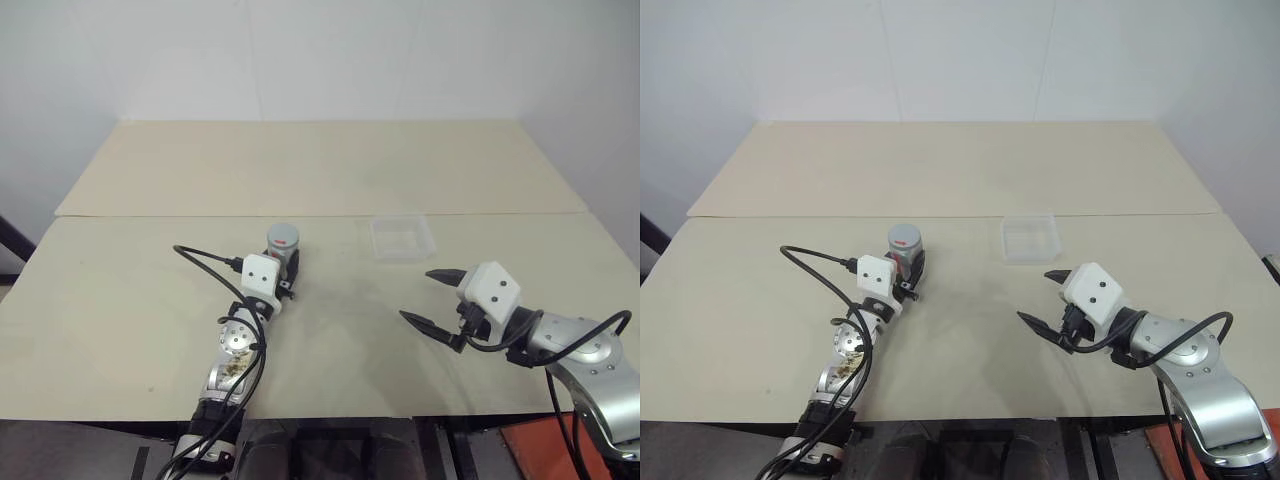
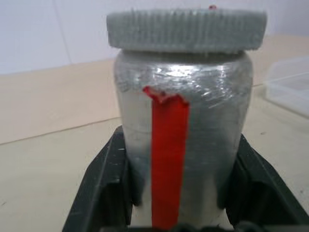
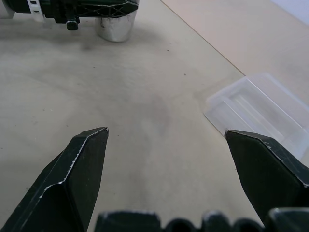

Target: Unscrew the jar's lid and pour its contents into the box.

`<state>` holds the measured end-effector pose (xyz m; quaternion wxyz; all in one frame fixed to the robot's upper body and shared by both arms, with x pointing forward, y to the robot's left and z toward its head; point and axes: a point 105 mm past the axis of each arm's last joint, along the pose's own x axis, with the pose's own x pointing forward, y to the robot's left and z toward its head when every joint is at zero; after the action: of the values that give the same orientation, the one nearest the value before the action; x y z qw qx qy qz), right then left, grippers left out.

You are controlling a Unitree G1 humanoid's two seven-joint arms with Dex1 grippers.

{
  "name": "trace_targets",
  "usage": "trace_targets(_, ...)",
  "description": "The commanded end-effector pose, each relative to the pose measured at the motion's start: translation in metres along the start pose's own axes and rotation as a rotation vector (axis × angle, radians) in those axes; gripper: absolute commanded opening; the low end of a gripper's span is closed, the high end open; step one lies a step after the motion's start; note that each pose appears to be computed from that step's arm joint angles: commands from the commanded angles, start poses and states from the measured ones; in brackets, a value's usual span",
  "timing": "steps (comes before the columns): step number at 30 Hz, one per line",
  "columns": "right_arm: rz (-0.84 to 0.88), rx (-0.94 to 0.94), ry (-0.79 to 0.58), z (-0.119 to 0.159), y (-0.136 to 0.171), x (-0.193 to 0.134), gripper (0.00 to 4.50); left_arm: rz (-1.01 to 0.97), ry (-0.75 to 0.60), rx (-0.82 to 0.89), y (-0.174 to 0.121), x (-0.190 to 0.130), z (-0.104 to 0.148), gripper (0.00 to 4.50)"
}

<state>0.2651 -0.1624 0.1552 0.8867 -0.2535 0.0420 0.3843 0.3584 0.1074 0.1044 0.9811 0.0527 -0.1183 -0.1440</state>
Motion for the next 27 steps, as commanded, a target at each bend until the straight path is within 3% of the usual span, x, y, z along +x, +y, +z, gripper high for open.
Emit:
trace_targets(1, -0.027, -0.032, -0.028, 0.010, -0.003, -0.002, 4.50, -0.011, -0.036, -0.008, -0.001, 0.003, 0.009, 1.98)
trace_targets(8, -0.025, 0.010, -0.113, 0.028, 0.000, 0.012, 4.50, -0.072, -0.102, -0.006, 0.000, 0.000, 0.027, 1.98)
trace_targets(14, -0.025, 0.150, -0.353, 0.078, 0.015, 0.052, 4.50, -0.260, -0.169, 0.028, -0.015, -0.014, 0.048, 1.98)
trace_targets(18, -0.011, 0.164, -0.421, 0.100, 0.027, 0.076, 4.50, -0.327, -0.178, 0.026, -0.024, -0.019, 0.055, 1.98)
trace_targets(27, 0.018, 0.159, -0.476, 0.115, 0.035, 0.089, 4.50, -0.371, -0.159, -0.050, -0.039, -0.019, 0.060, 1.98)
